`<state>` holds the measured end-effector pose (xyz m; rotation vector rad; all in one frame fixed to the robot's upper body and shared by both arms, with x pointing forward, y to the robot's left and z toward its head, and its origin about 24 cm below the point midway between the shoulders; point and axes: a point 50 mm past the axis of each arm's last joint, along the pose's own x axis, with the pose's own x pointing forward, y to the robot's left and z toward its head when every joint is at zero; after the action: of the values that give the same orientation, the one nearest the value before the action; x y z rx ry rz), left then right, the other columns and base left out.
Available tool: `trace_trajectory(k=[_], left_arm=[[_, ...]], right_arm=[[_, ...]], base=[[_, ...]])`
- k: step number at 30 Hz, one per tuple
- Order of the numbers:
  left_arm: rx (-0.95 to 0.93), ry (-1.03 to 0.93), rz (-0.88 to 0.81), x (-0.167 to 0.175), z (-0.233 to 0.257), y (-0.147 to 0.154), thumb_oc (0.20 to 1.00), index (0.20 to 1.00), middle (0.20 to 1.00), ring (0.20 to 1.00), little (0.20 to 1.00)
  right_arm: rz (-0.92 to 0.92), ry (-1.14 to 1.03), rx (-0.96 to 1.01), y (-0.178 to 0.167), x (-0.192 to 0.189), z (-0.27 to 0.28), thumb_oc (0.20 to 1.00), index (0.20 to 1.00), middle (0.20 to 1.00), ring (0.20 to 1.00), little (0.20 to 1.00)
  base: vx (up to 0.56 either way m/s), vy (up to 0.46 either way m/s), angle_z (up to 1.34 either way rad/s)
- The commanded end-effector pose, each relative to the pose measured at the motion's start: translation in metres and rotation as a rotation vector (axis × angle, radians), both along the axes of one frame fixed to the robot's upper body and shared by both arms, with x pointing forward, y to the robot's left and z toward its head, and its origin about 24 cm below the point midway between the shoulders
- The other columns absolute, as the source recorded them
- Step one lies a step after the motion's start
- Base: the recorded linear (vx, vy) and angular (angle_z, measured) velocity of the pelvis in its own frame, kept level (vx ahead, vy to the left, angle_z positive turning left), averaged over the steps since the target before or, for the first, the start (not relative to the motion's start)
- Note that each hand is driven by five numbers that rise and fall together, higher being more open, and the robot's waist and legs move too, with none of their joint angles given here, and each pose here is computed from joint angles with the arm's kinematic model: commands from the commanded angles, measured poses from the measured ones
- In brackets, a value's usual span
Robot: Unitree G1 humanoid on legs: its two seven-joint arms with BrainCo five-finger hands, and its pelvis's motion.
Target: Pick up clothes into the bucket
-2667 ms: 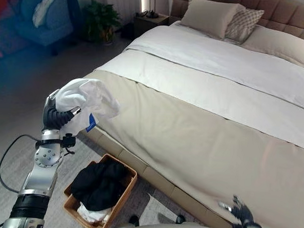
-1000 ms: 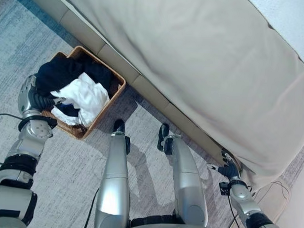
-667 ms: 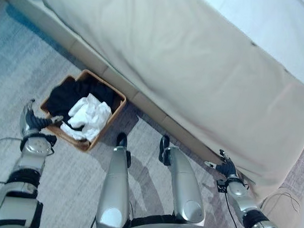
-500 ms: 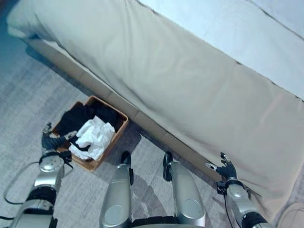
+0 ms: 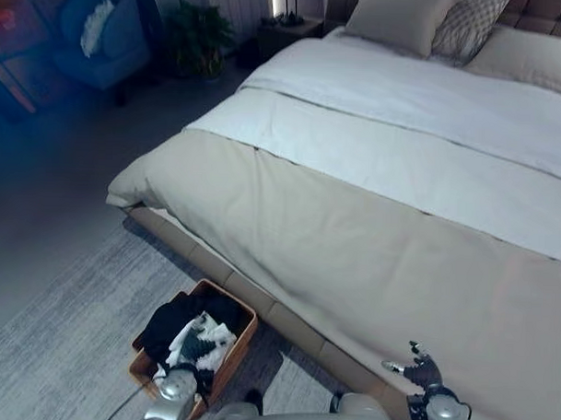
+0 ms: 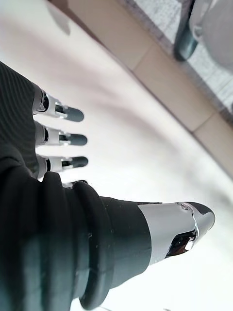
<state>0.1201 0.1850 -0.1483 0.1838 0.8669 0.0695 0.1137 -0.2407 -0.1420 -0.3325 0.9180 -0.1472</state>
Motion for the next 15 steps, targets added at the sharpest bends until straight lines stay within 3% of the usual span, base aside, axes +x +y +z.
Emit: trace_trajectory(k=[1,2,9,15], left_arm=[[-0.031,0.052,0.085,-0.004,-0.005,0.006,1.0,1.0,1.0,1.0,1.0],[-0.082,0.111,0.154,-0.016,-0.011,0.003,1.0,1.0,1.0,1.0,1.0],[-0.146,0.138,0.195,-0.027,-0.013,0.009,1.0,1.0,1.0,1.0,1.0],[-0.111,0.174,0.122,-0.027,-0.014,0.016,1.0,1.0,1.0,1.0,1.0]], right_arm=[[-0.009,0.015,0.033,0.002,0.004,-0.002,1.0,1.0,1.0,1.0,1.0],[-0.022,0.033,0.059,0.007,-0.001,-0.005,1.0,1.0,1.0,1.0,1.0],[-0.037,0.063,0.12,0.011,-0.009,-0.008,1.0,1.0,1.0,1.0,1.0],[-0.027,0.102,0.107,0.007,-0.015,-0.01,1.0,1.0,1.0,1.0,1.0]], base=[[0.06,-0.044,0.05],[0.06,-0.044,0.04],[0.05,-0.002,-0.02],[0.03,0.047,-0.01]])
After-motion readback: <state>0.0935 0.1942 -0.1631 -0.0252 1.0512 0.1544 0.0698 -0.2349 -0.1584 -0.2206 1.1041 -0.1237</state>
